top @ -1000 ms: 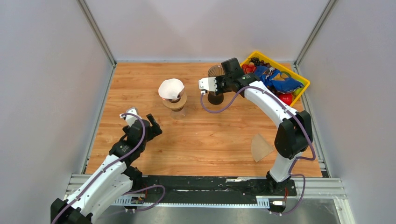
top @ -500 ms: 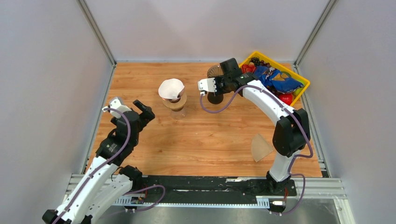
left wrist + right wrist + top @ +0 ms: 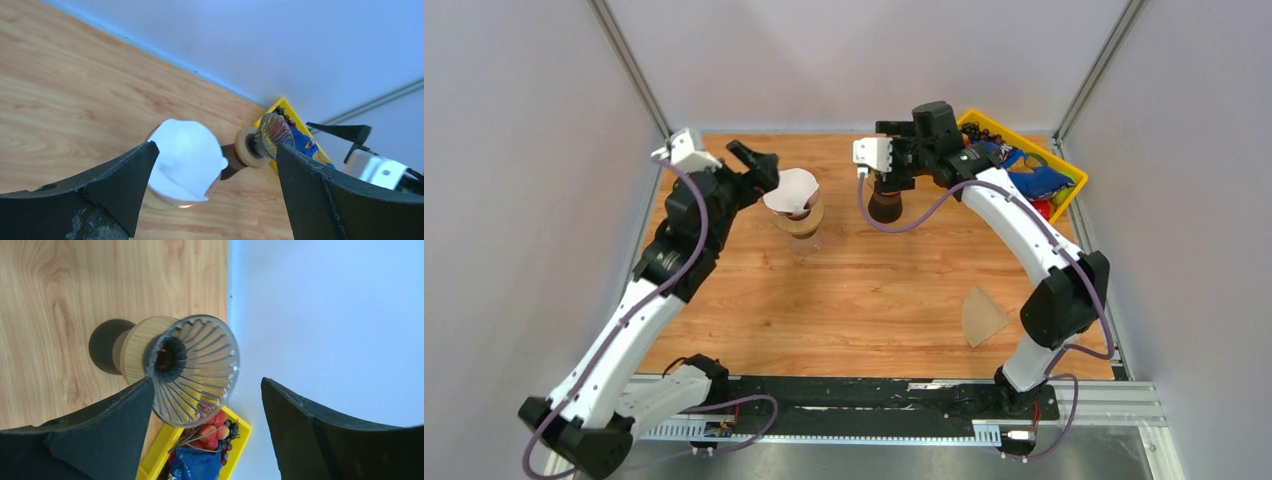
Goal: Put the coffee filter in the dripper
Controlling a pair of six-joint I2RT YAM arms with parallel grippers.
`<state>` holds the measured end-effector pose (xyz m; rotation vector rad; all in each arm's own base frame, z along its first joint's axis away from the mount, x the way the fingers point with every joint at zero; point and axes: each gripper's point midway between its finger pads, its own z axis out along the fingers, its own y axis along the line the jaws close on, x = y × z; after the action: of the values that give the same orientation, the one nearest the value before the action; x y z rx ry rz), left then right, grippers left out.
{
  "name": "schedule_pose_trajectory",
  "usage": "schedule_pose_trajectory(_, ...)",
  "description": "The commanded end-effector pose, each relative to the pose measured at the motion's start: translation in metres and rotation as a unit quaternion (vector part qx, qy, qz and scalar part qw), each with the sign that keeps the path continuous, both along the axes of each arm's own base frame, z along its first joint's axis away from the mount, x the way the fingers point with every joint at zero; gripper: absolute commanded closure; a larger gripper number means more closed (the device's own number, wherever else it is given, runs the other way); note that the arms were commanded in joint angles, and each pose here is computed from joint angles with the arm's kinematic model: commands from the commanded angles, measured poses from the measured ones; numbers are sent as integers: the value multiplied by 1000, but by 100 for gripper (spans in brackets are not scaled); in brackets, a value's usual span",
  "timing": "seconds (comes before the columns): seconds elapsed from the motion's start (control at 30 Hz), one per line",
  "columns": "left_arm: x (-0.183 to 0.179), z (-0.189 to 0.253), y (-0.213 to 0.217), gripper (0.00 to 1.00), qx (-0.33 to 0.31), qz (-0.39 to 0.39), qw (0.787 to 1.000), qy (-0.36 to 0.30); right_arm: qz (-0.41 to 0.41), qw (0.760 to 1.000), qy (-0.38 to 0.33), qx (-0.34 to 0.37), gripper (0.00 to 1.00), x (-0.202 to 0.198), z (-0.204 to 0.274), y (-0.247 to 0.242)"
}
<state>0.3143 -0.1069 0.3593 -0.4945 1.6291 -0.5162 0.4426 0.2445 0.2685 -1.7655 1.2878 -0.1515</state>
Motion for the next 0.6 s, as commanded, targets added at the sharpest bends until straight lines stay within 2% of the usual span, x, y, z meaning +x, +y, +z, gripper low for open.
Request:
schedule_pose_trajectory(0.0, 28, 25, -52, 0, 38, -111, 993, -26, -62, 985, -34, 159, 10, -6, 77, -13)
schedule_pose_trajectory(0.03, 38, 18, -61, 0, 45, -121, 991, -15, -81, 977, -37, 192, 2, -6, 88, -16)
schedule_pose_trajectory(0.13, 52, 31, -86, 0, 54, -160, 984, -46, -142, 944, -29, 297, 0, -7, 113, -29)
schedule_pose_trajectory(0.17, 62, 21, -94, 0, 61, -168, 983, -36, -171, 925, -26, 339, 0, -5, 122, -35)
schedule_pose_trajectory(0.2, 65, 30, -102, 0, 64, -182, 980, -45, -206, 900, -10, 384, 0, -2, 128, -41)
schedule_pose_trajectory(0.23, 78, 15, -113, 0, 80, -193, 978, -27, -240, 872, 11, 426, 0, 2, 132, -48)
schedule_pose_trajectory(0.27, 80, 23, -122, 0, 84, -209, 974, -28, -265, 847, 38, 460, 0, 6, 130, -53)
schedule_pose_trajectory(0.3, 93, -2, -132, 0, 102, -221, 970, 8, -285, 823, 61, 487, 0, 11, 129, -60)
schedule_pose_trajectory(0.33, 98, 11, -142, 0, 103, -231, 968, -2, -297, 805, 87, 507, 0, 15, 123, -62)
schedule_pose_trajectory(0.4, 115, -4, -156, 0, 120, -241, 963, 22, -306, 783, 129, 526, 0, 21, 110, -64)
schedule_pose_trajectory(0.57, 152, -43, -183, 0, 145, -255, 954, 67, -373, 706, 193, 570, 0, 46, 77, -87)
